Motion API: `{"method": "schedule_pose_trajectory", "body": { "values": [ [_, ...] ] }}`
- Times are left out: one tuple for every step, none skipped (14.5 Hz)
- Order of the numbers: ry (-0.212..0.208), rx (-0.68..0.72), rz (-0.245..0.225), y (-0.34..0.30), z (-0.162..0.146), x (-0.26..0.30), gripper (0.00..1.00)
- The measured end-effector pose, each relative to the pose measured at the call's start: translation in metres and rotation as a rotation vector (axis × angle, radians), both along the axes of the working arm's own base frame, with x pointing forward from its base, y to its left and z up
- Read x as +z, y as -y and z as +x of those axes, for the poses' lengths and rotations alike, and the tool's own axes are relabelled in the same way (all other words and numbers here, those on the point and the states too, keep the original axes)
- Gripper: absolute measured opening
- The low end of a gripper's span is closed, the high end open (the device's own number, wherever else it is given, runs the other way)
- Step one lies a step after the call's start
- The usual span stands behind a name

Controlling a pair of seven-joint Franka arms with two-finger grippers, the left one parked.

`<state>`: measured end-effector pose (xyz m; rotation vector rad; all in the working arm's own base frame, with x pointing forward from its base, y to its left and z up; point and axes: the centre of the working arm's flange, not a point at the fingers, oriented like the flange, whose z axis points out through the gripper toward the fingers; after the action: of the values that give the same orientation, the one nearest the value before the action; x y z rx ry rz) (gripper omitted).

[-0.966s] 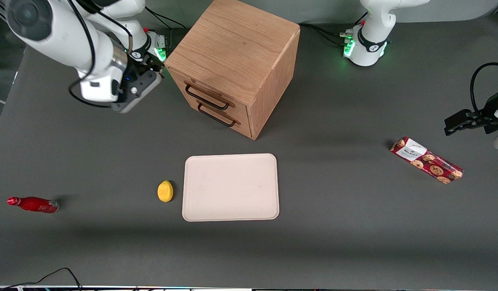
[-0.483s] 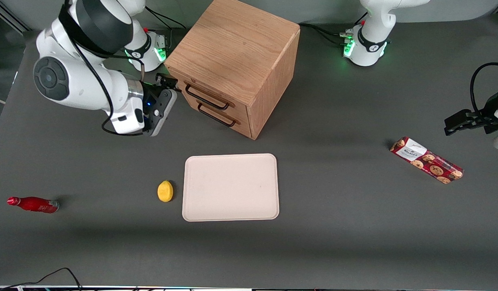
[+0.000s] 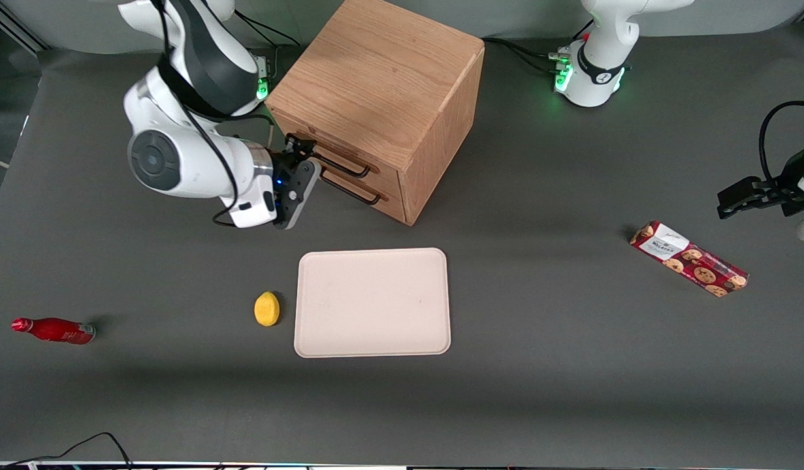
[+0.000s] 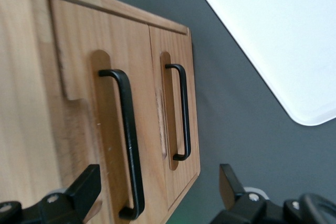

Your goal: Open upper drawer

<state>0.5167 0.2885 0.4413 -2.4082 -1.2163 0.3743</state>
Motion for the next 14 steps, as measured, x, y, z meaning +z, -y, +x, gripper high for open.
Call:
{"method": "schedule_pose_trajectory", "body": {
  "values": [
    [-0.007,-0.001,-0.004,0.000,-0.003,-0.008,1.00],
    [-0.015,-0.003,-0.008,0.001,-0.004,-0.013,1.00],
    [-0.021,-0.008,-0.007,0.000,-0.005,-0.015,1.00],
    [-0.031,-0.018,0.001,-0.001,-0.007,-0.016,1.00],
    [-0.047,-0.035,0.007,-0.002,-0.008,-0.017,1.00],
    [-0.064,-0.049,0.009,-0.003,-0.011,-0.020,1.00],
    [-0.075,-0.057,0.006,-0.003,-0.014,-0.025,1.00],
    [-0.082,-0.062,0.001,-0.003,-0.017,-0.030,1.00],
    [-0.088,-0.065,-0.005,-0.002,-0.020,-0.035,1.00],
    [-0.091,-0.070,-0.010,-0.001,-0.023,-0.039,1.00],
    [-0.094,-0.074,-0.015,0.000,-0.025,-0.043,1.00],
    [-0.095,-0.080,-0.019,0.001,-0.027,-0.046,1.00],
    [-0.094,-0.087,-0.021,0.001,-0.028,-0.049,1.00],
    [-0.089,-0.093,-0.022,0.002,-0.028,-0.051,1.00]
  ]
}}
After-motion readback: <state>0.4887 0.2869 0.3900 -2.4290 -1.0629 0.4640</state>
